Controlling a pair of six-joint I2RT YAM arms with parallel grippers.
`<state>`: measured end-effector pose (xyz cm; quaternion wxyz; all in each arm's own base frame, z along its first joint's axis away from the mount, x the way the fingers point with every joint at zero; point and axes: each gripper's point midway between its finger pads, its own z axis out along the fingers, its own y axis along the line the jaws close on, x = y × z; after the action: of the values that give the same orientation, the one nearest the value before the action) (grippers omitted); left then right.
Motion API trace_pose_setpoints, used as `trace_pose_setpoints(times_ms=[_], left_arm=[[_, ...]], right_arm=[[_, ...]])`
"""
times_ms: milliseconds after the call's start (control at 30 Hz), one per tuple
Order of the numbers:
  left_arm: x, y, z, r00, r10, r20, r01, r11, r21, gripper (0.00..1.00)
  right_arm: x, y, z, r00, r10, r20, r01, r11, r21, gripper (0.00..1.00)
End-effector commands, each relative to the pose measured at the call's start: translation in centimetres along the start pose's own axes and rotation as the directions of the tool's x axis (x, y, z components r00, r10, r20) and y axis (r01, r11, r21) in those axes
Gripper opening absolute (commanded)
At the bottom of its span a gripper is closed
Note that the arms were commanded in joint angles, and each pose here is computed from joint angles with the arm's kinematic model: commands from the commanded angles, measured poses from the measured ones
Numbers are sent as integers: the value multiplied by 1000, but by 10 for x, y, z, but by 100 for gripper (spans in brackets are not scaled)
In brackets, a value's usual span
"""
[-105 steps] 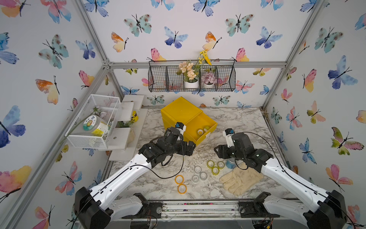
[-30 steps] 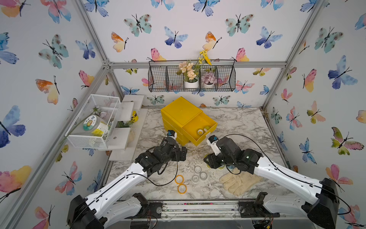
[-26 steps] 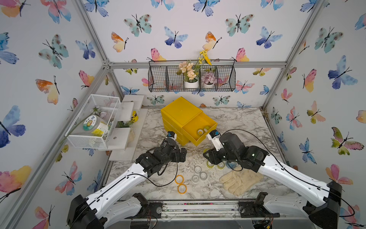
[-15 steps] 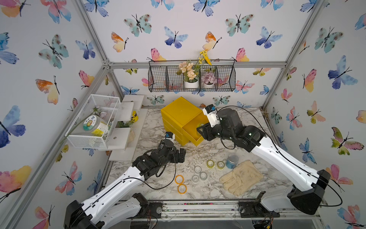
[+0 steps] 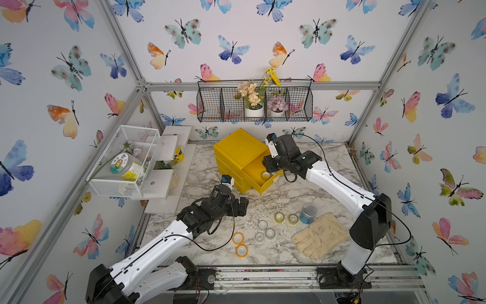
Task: Place the transparent tape into the drawer according to color
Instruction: Place the tape in the drawer.
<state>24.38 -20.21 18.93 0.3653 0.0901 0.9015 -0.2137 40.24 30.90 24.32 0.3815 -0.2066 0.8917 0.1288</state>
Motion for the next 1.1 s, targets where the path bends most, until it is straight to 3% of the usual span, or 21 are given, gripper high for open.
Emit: trace_pose_setpoints(times_ms=[0,300,567,800,1067], left_arm=[[2,-10,2,1000,24,-20,-23,999,46,99],[8,-17,6,998,33,-57,-28,996,87,99],[8,-20,5,998,32,-59,-26,995,100,99],[10,-35,11,994,72,-86,-60,990,131,99],[18,-64,30,980,144,-138,-120,978,173,99]], right_arm=[[-4,-13,4,1000,-29,-6,29,996,87,47],[2,-14,23,999,-27,-33,30,995,92,55],[-12,-8,11,1000,-23,15,22,998,61,62],[-28,-6,-36,991,27,128,-28,1000,9,63],[-12,-18,-111,954,133,268,-128,991,-36,66]])
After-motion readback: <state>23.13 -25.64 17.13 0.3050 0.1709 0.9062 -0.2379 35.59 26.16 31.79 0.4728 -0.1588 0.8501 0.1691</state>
